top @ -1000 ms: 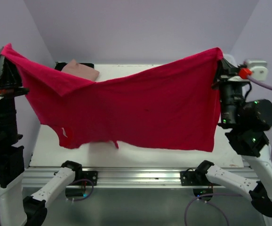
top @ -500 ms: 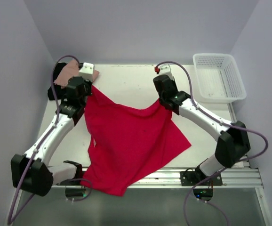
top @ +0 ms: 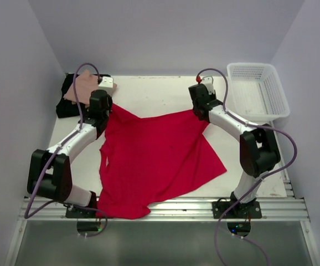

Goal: Fold and stack the t-shirts
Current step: Flatten the tshirt out

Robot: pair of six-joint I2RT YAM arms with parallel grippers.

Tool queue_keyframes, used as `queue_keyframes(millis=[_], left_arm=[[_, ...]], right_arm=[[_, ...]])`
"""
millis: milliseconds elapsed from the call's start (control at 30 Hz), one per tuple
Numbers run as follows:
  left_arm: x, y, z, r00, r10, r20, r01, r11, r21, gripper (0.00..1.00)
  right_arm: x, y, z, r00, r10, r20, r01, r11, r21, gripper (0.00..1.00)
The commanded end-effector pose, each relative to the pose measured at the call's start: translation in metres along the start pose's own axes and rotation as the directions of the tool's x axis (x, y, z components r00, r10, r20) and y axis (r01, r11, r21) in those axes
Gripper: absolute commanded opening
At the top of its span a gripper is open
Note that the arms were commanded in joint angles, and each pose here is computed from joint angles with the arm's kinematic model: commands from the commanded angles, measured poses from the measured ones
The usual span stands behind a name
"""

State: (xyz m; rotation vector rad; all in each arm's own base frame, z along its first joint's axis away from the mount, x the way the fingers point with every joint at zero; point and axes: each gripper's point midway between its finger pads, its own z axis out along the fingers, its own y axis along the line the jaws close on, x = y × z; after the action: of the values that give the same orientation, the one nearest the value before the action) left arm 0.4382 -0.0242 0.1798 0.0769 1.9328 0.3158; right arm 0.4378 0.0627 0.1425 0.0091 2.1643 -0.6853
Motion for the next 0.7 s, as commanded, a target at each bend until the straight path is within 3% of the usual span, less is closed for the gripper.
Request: queue_keyframes(millis=[0,233,400,667], left_arm=[[-0.048,0.01,0.006,0.985,-0.09,0.144,0.097,0.994,-0.042,0.0],[-0.097,0.023,0.011,0.971,-0.082,0.226,0.102,0.991,-0.081,0.0],[-0.103,0.018,0.033,0.974,-0.09,0.209,0.105,0.993,-0.062,0.0],[-0.094,-0.001,0.067,0.982,-0.092,0.165,0.098,0.995,-0.029,0.0]], right_arm=[[-0.031,-0.025,0.007,0.989,0.127,0.069,-0.134,0.984,0.114,0.0],[-0.051,-0.072,0.013,0.974,0.202,0.104,-0.222,0.943,0.25,0.0],[-0.059,-0.071,0.028,0.971,0.222,0.093,-0.237,0.945,0.225,0.0],[-0.07,-0.033,0.05,0.98,0.188,0.07,-0.194,0.977,0.087,0.0]])
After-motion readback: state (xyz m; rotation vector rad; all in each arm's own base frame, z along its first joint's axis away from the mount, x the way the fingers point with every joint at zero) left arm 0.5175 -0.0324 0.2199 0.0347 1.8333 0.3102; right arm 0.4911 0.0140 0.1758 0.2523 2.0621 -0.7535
